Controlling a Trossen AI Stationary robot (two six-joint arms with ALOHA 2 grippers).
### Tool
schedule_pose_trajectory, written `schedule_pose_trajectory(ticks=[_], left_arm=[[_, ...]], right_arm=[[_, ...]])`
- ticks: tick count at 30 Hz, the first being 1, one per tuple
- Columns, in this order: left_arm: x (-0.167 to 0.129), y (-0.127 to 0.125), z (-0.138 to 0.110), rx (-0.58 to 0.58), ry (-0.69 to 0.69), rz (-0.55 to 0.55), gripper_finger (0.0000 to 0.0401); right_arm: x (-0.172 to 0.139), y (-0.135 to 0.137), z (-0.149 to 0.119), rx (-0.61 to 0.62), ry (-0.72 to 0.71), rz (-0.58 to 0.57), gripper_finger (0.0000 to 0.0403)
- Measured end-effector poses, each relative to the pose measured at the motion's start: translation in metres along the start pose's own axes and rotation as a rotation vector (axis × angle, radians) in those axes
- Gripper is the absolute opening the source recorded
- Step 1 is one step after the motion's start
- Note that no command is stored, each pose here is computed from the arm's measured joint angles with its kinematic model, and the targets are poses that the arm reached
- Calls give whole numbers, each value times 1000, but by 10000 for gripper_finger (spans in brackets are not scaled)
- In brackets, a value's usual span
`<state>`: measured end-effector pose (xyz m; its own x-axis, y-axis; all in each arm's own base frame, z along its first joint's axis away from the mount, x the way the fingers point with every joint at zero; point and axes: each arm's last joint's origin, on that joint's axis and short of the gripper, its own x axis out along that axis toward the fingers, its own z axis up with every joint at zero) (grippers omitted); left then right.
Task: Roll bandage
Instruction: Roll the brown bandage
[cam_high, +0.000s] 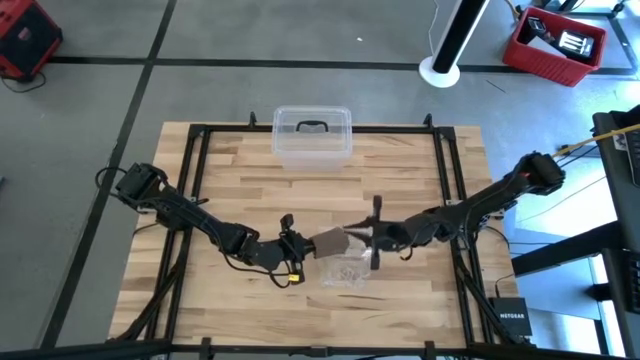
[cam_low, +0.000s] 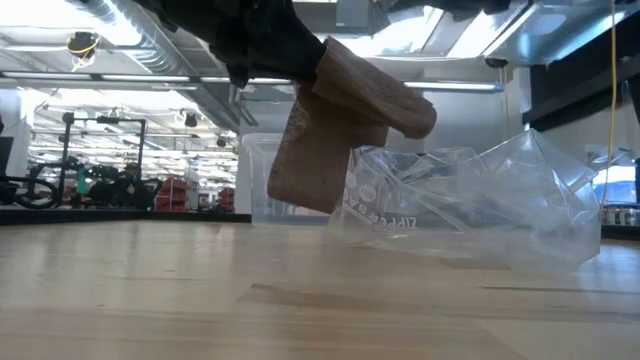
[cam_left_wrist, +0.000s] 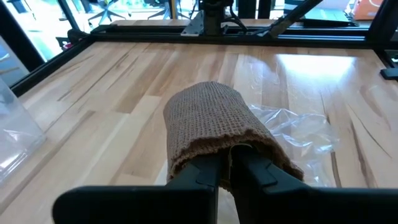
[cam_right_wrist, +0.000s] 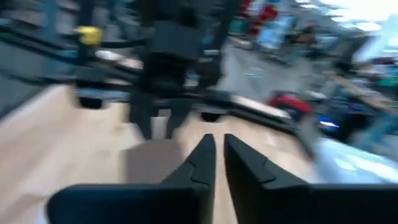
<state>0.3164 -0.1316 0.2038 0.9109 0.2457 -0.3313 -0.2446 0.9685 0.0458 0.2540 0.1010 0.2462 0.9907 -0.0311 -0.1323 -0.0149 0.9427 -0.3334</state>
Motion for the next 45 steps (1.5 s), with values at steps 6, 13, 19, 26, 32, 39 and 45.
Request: schedule_pose_trajectory(ticks=[6, 13, 19, 26, 32, 39, 45], left_arm=[[0, 0, 0, -7, -4, -1, 14], [0, 0, 1, -10, -5, -9, 14], [0, 0, 1, -12, -5, -9, 14], [0, 0, 0, -9, -2, -4, 14], [0, 0, 0, -4, 3, -12, 14], [0, 0, 0, 0, 4, -12, 14], [0, -1, 0, 0, 3, -12, 14]], right_arm=[[16, 19, -21, -3, 55, 152, 137], [32, 29, -40, -71, 94, 75, 215], [41, 28, -47, -104, 90, 34, 204], [48, 27, -48, -120, 102, 26, 115], [50, 25, -43, -138, 100, -27, 12], [30, 13, -16, -165, 66, -138, 5], [19, 9, -10, -52, 76, -33, 35]])
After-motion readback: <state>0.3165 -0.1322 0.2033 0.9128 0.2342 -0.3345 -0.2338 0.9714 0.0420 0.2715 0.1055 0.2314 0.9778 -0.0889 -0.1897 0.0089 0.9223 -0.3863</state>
